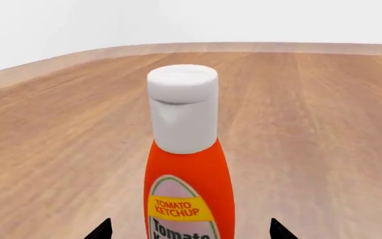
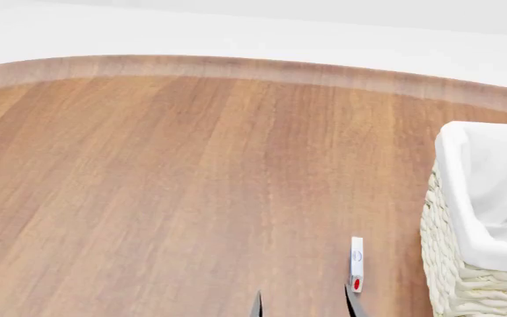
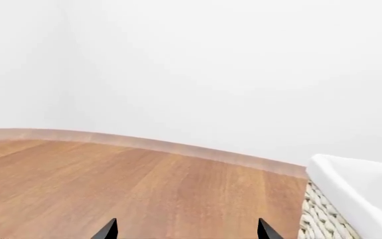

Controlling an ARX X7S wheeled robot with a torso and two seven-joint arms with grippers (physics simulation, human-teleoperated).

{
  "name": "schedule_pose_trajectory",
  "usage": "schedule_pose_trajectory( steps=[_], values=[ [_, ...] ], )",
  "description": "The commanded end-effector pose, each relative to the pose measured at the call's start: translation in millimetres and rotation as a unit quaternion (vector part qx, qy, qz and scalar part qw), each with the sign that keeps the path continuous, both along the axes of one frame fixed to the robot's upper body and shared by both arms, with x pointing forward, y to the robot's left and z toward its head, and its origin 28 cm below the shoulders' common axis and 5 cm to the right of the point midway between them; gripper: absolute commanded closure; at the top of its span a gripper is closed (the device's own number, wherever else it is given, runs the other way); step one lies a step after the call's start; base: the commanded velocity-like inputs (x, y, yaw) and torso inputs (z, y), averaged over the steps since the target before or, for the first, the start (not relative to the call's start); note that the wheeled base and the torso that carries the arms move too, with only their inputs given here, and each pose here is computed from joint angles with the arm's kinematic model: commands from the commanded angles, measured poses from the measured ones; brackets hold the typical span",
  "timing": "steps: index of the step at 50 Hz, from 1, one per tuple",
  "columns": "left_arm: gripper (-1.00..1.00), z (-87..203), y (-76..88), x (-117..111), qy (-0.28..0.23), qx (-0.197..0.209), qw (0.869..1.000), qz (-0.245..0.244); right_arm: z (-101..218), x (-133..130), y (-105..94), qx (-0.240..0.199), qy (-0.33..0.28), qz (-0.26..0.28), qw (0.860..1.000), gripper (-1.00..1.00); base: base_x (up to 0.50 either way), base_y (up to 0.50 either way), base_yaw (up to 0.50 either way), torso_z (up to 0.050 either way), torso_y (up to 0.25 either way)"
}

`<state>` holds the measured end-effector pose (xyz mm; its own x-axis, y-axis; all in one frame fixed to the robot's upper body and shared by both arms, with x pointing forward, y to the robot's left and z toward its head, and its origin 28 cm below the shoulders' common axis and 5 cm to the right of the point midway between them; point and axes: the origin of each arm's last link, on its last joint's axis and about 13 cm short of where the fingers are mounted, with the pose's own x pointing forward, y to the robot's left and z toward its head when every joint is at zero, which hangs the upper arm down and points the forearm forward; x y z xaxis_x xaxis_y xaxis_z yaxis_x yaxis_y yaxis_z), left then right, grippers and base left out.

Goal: Pick up the ketchup, and put it in the basket.

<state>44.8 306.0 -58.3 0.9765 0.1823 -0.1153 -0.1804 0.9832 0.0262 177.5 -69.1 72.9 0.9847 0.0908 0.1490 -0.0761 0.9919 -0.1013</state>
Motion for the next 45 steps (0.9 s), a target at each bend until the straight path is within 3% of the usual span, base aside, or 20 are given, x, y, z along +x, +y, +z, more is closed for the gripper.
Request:
schedule_pose_trajectory(
  steps=[1, 45],
  values=[
    [-1.00, -7, 2.0, 16, -0.011, 0.006, 1.000, -0.005, -1, 0, 0.8, -0.001, 0.001, 0.002, 1.000, -1.00, 0.00, 0.00, 0.00, 0.000, 0.000],
    [-1.00, -32, 4.6, 50, -0.014, 0.027, 0.999, 0.009, -3, 0, 2.0, -0.002, 0.004, 0.008, 1.000, -1.00, 0.00, 0.00, 0.00, 0.000, 0.000]
  ],
)
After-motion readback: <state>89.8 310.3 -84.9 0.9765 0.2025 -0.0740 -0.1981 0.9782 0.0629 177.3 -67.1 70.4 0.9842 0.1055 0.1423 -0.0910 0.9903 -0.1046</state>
